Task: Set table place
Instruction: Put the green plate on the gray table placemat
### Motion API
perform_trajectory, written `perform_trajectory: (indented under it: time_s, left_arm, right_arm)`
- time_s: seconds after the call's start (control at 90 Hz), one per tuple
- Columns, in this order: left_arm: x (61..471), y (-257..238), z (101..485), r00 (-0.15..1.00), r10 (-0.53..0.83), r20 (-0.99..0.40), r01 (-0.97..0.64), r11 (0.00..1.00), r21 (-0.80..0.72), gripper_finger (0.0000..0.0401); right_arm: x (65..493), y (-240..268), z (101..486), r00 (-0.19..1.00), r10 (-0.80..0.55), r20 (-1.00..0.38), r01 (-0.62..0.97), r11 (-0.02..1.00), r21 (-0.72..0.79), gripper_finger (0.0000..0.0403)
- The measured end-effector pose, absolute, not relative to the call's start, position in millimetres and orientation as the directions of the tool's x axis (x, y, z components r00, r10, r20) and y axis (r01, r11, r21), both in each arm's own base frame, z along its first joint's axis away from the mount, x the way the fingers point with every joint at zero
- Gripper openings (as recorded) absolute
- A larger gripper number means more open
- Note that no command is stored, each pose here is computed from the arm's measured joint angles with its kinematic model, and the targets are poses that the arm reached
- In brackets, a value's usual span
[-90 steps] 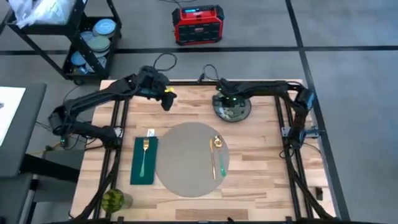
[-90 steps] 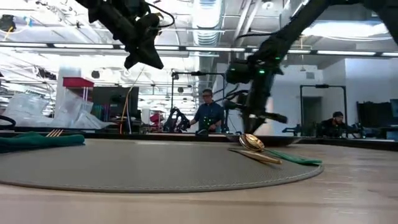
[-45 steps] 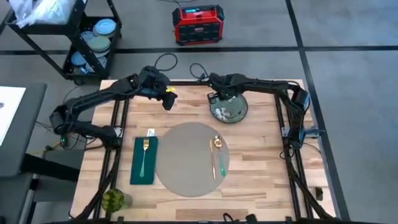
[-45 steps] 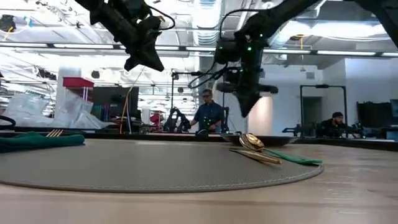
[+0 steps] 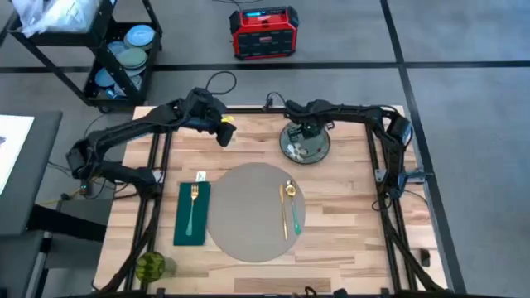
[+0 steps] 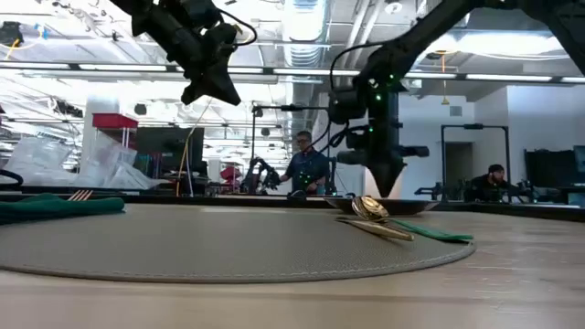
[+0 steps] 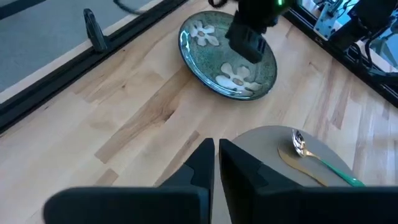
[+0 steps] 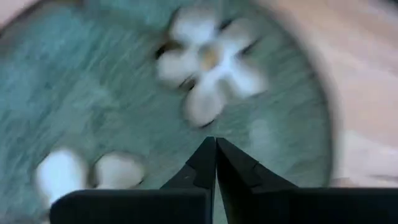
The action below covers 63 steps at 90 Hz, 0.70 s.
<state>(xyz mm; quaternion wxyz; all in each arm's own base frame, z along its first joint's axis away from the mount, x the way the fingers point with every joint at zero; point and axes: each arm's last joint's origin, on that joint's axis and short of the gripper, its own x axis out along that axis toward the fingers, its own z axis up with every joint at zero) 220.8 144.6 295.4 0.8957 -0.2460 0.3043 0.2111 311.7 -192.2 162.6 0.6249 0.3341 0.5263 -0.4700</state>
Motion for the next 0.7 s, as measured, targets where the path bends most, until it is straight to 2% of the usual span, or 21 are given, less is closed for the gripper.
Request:
perform_trajectory:
  time_s: [0.3, 0.422, 0.467, 0.556, 0.7]
  left_arm:
    - [220, 143, 282, 0.723, 0.197, -0.662, -0.528, 0.776, -0.346, 0.0006]
    - [219, 142, 272, 0.722, 0.181, -0.668, -0.535, 0.759, -0.372, 0.0006]
    - [219, 142, 271, 0.721, 0.18, -0.669, -0.534, 0.759, -0.372, 0.0006]
    - [219, 141, 270, 0.718, 0.177, -0.673, -0.535, 0.759, -0.371, 0.0006]
    - [218, 141, 269, 0.717, 0.176, -0.674, -0.533, 0.762, -0.369, 0.0006]
  right_arm:
    - [332, -185, 160, 0.199, -0.252, -0.947, 0.932, 0.347, 0.103, 0.0]
    - [338, -183, 161, 0.238, -0.271, -0.933, 0.93, 0.341, 0.139, 0.0]
    - [337, -182, 161, 0.214, -0.297, -0.931, 0.94, 0.323, 0.113, 0.0]
    - [327, -180, 166, 0.091, -0.333, -0.939, 0.964, 0.264, -0.001, 0.0]
    - [312, -180, 161, -0.01, -0.278, -0.961, 0.948, 0.302, -0.098, 0.0]
